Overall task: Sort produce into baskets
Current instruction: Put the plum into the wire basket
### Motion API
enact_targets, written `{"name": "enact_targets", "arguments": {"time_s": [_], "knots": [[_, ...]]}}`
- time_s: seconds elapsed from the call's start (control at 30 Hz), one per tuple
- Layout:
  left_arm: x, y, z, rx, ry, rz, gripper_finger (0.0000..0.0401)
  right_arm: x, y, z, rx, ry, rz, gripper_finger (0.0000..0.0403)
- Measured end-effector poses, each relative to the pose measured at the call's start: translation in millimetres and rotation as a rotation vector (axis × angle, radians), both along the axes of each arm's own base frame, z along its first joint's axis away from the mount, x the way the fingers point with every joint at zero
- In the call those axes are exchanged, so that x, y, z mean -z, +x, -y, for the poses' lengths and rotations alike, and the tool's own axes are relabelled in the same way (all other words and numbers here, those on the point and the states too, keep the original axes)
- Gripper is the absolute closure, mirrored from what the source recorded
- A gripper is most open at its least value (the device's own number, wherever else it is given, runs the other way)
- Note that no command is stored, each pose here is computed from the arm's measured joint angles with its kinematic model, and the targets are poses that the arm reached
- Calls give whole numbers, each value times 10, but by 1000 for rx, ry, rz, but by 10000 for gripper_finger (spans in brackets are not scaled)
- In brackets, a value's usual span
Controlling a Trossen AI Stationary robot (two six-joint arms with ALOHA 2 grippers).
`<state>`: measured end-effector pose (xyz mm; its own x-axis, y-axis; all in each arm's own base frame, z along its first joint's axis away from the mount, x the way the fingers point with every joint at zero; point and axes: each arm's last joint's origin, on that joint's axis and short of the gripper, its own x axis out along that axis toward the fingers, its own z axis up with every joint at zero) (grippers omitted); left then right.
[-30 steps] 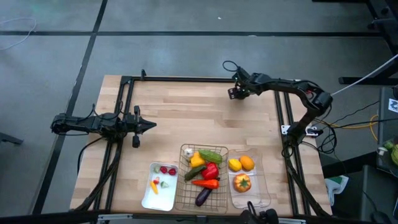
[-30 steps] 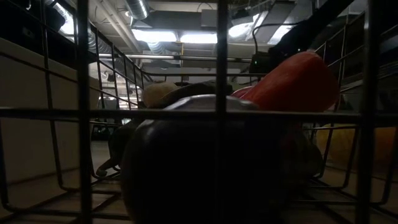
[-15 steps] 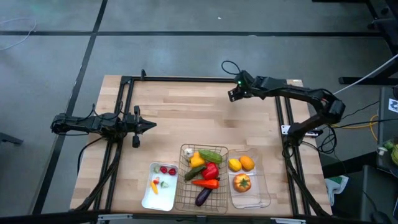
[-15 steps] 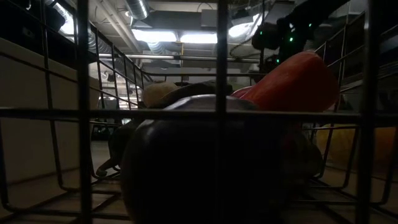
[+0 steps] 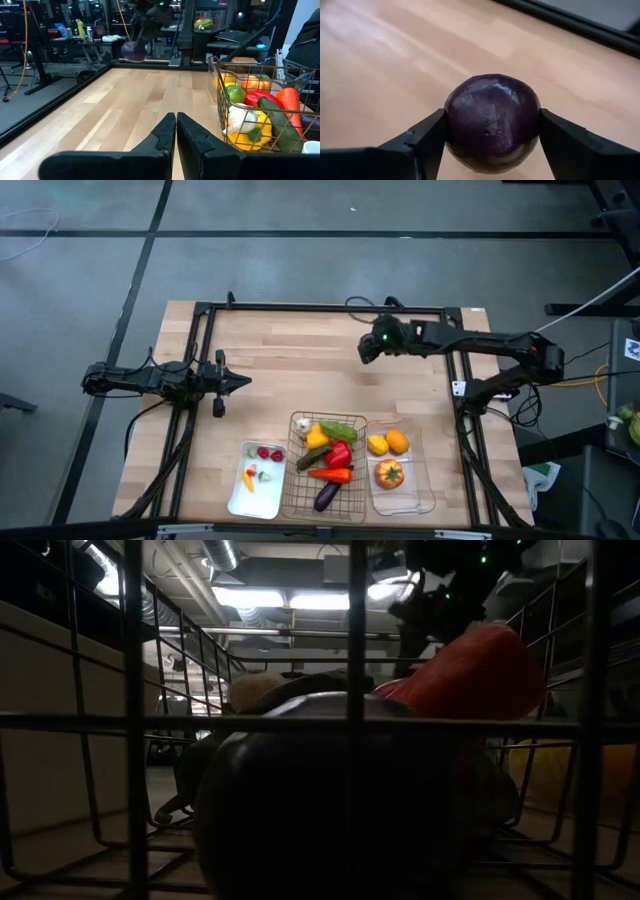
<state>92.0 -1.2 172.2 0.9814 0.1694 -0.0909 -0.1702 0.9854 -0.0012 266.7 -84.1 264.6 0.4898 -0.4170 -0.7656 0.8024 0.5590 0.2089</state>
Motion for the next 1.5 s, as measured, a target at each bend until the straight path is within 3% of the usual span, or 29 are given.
{"name": "enact_targets", "arguments": {"time_s": [0.37, 0.73, 1.1, 1.5], "knots": [[0, 0, 0, 0, 0, 0, 388, -94, 233, -667, -236, -17, 152, 127], [1, 0, 0, 0, 0, 0, 388, -184, 302, -1431, -452, -41, 307, 127], [-1, 0, 0, 0, 0, 0, 388, 56, 473, -2190, -622, -7, 438, 127], [-1, 0, 0, 0, 0, 1, 388, 506, 629, -2758, -654, 135, 552, 127]]}}
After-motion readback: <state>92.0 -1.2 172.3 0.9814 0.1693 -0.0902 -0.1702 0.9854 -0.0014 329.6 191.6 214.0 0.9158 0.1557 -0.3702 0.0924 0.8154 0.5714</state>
